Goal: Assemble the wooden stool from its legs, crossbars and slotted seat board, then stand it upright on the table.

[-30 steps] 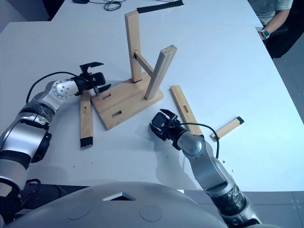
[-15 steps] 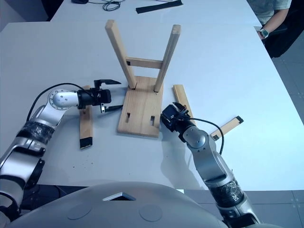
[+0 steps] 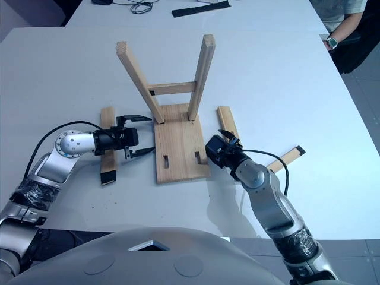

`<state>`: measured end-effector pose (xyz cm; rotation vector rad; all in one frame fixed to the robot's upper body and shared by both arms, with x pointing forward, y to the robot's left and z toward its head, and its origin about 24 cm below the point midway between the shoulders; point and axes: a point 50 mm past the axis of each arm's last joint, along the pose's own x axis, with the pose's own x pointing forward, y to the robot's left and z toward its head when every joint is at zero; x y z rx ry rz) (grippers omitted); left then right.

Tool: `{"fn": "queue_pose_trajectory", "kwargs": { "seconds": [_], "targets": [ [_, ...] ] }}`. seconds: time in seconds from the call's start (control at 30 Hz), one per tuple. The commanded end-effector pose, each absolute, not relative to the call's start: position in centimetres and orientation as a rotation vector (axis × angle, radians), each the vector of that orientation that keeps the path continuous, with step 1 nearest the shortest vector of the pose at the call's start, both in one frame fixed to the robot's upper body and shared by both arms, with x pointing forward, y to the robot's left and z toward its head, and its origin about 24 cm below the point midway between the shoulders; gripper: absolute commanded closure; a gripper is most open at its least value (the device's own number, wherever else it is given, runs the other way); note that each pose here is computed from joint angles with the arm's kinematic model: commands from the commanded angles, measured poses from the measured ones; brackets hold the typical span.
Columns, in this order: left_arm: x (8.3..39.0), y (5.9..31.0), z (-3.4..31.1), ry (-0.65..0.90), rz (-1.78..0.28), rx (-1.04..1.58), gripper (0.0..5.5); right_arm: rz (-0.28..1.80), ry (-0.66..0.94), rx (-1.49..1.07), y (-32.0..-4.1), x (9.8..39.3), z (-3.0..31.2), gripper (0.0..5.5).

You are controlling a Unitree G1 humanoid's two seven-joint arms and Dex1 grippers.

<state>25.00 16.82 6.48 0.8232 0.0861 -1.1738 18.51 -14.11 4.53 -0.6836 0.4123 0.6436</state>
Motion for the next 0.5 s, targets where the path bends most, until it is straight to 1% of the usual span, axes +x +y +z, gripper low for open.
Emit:
{"fn": "queue_pose_trajectory", "kwargs": {
  "seconds": [0.03, 0.27, 0.4, 0.5],
  "targets": [
    [24.4, 15.8, 7.5, 0.019, -1.202, 0.79, 0.72, 0.762, 0.443, -0.614, -12.6, 17.3, 4.1, 2.05],
    [22.8, 15.6, 7.8, 0.029, -1.229, 0.751, 0.72, 0.724, 0.415, -0.616, -13.7, 18.0, 5.8, 2.05],
    [23.4, 17.0, 7.7, 0.061, -1.137, 0.748, 0.72, 0.725, 0.389, -0.483, -14.8, 17.5, 9.0, 2.05],
    [23.5, 17.6, 7.7, 0.072, -1.088, 0.743, 0.72, 0.751, 0.388, -0.43, -15.5, 17.6, 10.4, 2.05]
  ]
}}
